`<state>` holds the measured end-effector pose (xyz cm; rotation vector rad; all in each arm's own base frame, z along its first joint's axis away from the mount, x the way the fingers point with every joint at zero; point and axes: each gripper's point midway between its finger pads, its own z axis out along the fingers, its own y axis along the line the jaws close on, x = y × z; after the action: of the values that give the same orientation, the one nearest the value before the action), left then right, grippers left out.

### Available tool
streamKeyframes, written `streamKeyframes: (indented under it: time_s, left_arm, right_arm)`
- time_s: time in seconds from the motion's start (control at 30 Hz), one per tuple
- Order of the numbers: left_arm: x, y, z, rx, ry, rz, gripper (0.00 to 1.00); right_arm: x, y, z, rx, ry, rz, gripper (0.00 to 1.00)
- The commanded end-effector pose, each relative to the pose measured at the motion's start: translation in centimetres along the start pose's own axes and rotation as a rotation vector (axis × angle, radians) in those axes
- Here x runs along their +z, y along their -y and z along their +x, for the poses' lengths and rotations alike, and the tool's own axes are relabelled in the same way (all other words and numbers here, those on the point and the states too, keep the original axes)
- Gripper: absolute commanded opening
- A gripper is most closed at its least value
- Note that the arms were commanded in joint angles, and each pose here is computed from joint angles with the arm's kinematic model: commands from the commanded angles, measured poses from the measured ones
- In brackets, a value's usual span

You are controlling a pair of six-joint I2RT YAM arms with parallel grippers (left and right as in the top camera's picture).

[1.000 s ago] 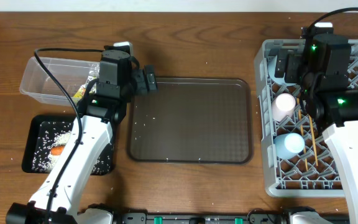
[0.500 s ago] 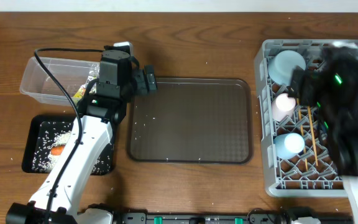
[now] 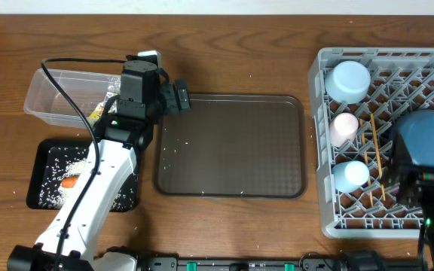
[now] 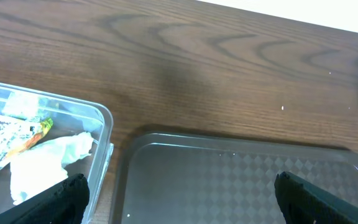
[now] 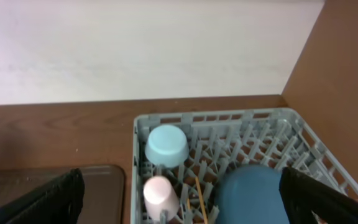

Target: Sort waste into correct bins and load items into the dishwasher rack

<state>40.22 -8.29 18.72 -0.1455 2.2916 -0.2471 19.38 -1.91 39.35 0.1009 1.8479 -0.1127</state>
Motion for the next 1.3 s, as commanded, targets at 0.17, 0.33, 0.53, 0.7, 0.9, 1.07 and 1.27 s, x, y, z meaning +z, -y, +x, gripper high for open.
streamKeyframes:
  time_s: [0.17, 0.33, 0.53, 0.7, 0.9, 1.07, 1.27]
  left_arm:
    - [-0.2, -0.2, -0.3, -0.004, 0.011, -0.008, 0.98]
    - [-0.2, -0.2, -0.3, -0.004, 0.011, -0.008, 0.98]
    - [-0.2, -0.2, -0.3, -0.004, 0.011, -0.008, 0.98]
    - [-0.2, -0.2, -0.3, -0.004, 0.011, -0.009, 0.98]
    - [-0.2, -0.2, -0.3, -0.004, 0.011, -0.009, 0.98]
    - [-0.2, -0.2, -0.3, -0.004, 0.011, -0.008, 0.98]
    - [-0.2, -0.2, -0.3, -0.004, 0.011, -0.009, 0.98]
  right_arm:
    - [-1.9, 0.4, 3.4, -0.014, -0.092, -0.005, 0.99]
    - [-2.9, 1.2, 4.0, -0.028, -0.094, 0.024, 0.99]
    - [-3.6, 1.3, 2.6, -0.008, -0.017, 0.022, 0.99]
    - [-4.9, 1.5, 1.0, 0.017, 0.081, 0.013, 0.99]
    - [-7.3, 1.4, -1.8, 0.071, 0.251, -0.028, 0.99]
    - [-9.1, 1.0, -3.1, 0.09, 0.364, -0.071, 0.99]
    - [-9.8, 0.8, -3.8, 0.116, 0.478, -0.099, 0.99]
